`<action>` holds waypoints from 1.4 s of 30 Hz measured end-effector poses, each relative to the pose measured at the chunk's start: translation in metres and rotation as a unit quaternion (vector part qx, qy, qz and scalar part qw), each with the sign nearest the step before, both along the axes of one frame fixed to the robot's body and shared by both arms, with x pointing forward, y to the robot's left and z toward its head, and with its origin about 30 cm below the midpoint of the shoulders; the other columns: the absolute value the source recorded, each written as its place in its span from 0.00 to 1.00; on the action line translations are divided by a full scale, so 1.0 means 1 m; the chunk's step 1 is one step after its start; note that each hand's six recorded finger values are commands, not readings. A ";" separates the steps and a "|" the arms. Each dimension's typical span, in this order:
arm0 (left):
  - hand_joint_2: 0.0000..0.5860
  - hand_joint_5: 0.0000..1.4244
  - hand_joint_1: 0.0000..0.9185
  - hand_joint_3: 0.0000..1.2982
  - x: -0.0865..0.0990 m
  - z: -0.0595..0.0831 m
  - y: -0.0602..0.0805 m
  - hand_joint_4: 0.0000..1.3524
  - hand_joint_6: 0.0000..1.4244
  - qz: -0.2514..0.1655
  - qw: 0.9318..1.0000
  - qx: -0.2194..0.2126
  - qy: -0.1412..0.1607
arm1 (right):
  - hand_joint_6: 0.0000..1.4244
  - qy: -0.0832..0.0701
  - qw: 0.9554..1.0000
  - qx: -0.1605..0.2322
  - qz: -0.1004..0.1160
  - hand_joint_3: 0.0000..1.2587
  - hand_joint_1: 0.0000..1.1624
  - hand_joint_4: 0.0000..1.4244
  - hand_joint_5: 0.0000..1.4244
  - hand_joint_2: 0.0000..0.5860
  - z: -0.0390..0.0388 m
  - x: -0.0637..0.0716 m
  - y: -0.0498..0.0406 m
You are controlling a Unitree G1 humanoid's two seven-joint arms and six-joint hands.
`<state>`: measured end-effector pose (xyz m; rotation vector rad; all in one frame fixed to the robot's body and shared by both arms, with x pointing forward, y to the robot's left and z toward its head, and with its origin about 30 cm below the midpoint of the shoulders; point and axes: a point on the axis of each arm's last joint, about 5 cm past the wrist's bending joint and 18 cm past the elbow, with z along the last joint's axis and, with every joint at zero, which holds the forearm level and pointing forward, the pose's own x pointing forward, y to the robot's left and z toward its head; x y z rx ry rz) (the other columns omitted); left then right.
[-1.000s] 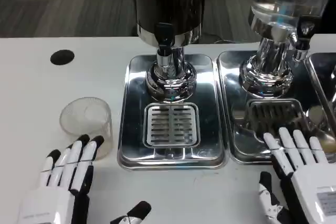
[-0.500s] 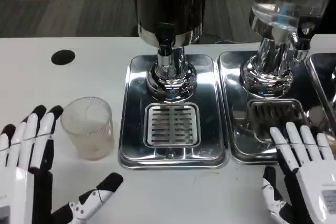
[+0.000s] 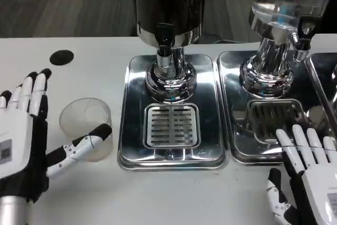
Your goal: Grasp the cup under the faucet to collect the drink, then remove the cup.
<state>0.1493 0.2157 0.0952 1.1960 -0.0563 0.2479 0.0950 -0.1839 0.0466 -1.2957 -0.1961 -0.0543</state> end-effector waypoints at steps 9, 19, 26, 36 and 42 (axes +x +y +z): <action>0.04 0.11 0.02 0.05 0.019 -0.010 0.005 0.00 0.10 0.016 0.998 0.005 0.058 | 0.00 0.003 1.000 0.008 -0.004 0.08 0.17 0.00 0.00 0.98 -0.0006 0.000 -0.0011; 0.03 0.18 0.03 0.12 0.032 -0.013 -0.001 0.03 0.19 0.001 0.997 0.002 0.081 | 0.00 0.011 1.000 0.009 -0.006 0.09 0.17 0.00 0.00 0.98 -0.0035 -0.001 -0.0021; 0.09 0.29 0.14 0.21 0.033 -0.017 -0.003 0.12 0.32 -0.003 0.996 0.002 0.091 | 0.00 0.011 1.000 0.019 -0.006 0.10 0.18 0.00 0.00 0.97 -0.0032 -0.001 -0.0022; 0.05 0.33 0.14 0.20 0.031 -0.022 -0.006 0.14 0.37 0.014 0.997 -0.008 0.080 | 0.01 0.014 1.000 0.025 -0.007 0.13 0.19 0.00 0.00 0.97 -0.0041 -0.001 -0.0041; 0.05 0.34 0.14 0.20 0.033 -0.025 -0.006 0.14 0.38 0.022 0.996 -0.006 0.091 | 0.02 0.013 1.000 0.028 -0.004 0.14 0.19 0.00 0.00 0.97 -0.0042 -0.001 -0.0037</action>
